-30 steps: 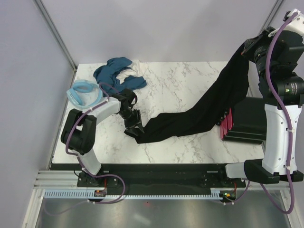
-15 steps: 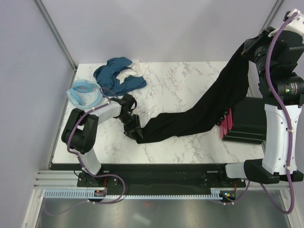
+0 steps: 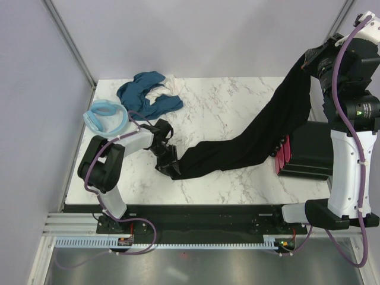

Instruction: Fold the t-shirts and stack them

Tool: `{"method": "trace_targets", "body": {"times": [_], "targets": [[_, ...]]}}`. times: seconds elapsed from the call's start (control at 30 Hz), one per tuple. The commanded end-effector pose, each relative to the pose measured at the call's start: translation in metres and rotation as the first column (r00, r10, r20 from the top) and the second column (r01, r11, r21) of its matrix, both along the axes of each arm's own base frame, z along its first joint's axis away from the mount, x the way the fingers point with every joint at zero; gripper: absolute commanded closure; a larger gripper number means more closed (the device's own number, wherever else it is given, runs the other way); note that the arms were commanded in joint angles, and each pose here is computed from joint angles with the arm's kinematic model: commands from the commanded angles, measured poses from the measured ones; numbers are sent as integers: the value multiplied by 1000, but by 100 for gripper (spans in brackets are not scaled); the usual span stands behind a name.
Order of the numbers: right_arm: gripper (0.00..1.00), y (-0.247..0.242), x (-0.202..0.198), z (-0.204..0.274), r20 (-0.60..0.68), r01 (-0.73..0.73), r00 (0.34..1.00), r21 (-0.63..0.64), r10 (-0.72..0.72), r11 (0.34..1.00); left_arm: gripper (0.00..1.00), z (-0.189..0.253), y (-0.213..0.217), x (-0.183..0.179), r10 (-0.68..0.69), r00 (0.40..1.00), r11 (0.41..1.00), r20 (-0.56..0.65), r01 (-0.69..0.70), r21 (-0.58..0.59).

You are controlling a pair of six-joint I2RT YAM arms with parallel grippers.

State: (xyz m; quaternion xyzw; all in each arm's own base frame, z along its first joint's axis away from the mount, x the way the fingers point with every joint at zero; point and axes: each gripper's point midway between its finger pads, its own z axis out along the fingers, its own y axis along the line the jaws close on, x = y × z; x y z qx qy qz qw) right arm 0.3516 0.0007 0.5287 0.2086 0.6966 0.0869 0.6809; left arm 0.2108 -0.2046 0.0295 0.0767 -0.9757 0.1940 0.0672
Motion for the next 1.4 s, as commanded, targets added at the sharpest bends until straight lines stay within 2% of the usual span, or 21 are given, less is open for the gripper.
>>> {"method": "trace_targets", "body": {"times": [0.0,0.2,0.8,0.83,0.9,1.03,1.17,1.23,1.3,1.33,1.37], "targets": [[100,2,0,9,41,-13,999,16,12,1000,54,14,-19,12,-21,999,997,44,25,-78],[100,1,-1,8,38,-7,999,13,7,1000,54,24,-25,15,-19,998,994,60,25,-107],[100,1,-4,8,39,-10,999,11,10,1000,58,1,-28,1,-56,998,996,17,57,-70],[100,2,-4,8,39,-15,999,11,14,1000,67,-1,-28,1,-58,998,996,16,59,-68],[100,3,-3,6,36,-16,999,13,16,1000,96,-3,-28,-2,-58,998,996,7,59,-65],[100,4,-4,4,31,-22,999,16,22,1000,98,12,-29,7,-37,997,997,67,42,-68],[100,4,-6,1,26,-25,999,22,24,999,98,61,-26,27,10,984,998,179,0,-57],[100,8,-6,-5,13,-41,999,31,40,999,98,112,-27,53,53,948,997,315,-31,-74],[100,10,-6,-15,-7,-53,999,47,53,998,98,178,-21,71,100,891,994,442,-65,-93],[100,14,-8,-17,-13,-72,997,48,73,996,98,200,-10,82,125,851,992,510,-107,-64],[100,16,-9,-21,-21,-81,996,49,82,995,98,245,-4,96,164,787,987,595,-134,-94]]}}
